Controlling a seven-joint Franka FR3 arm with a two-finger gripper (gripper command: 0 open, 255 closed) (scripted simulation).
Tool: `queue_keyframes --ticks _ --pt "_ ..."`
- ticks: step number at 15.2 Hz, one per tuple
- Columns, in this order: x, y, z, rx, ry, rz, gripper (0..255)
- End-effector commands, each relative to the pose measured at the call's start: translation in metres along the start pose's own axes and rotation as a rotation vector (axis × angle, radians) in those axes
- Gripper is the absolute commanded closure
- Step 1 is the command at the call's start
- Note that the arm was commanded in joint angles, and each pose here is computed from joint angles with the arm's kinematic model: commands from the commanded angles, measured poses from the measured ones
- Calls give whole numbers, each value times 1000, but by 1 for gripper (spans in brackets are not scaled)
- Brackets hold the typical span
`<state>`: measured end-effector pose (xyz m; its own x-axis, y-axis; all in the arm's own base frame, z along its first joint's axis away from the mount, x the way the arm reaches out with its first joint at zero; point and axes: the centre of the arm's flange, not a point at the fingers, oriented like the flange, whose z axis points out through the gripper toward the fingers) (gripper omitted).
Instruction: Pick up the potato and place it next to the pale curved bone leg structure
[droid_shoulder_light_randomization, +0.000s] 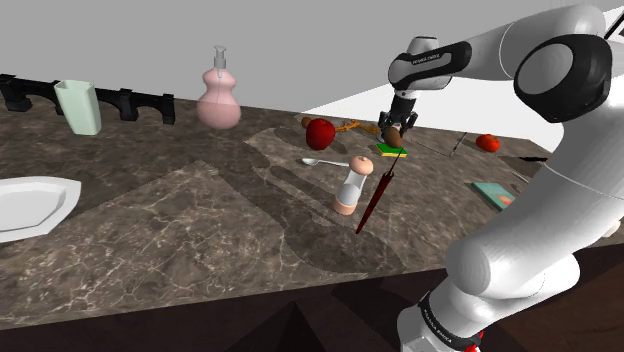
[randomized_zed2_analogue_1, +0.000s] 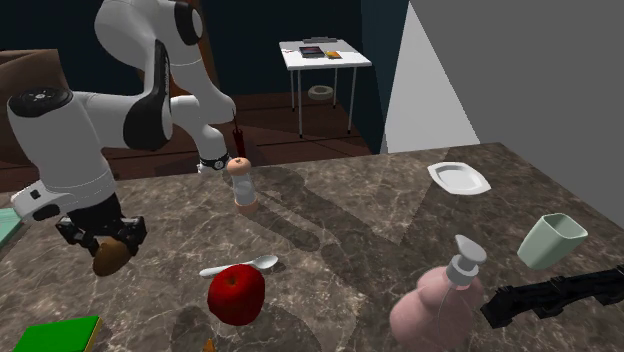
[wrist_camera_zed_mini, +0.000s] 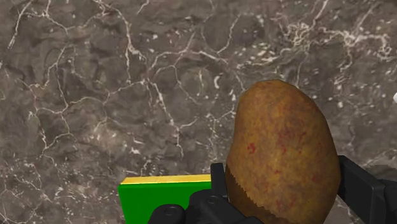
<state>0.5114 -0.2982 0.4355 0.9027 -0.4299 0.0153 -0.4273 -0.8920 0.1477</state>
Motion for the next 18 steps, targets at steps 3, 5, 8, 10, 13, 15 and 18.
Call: queue_keyframes --ticks 3,5,8,10,13,15,18 --pt "-1 -3 21 0 0 0 255" --pt "-1 -5 32 0 0 0 255" --pt "-1 -7 48 0 0 0 255" --pt "-1 -9 58 0 0 0 255" --pt "-2 -11 74 0 0 0 255" --pt "-2 -13 84 0 0 0 255" --pt "-2 -14 93 0 0 0 255"
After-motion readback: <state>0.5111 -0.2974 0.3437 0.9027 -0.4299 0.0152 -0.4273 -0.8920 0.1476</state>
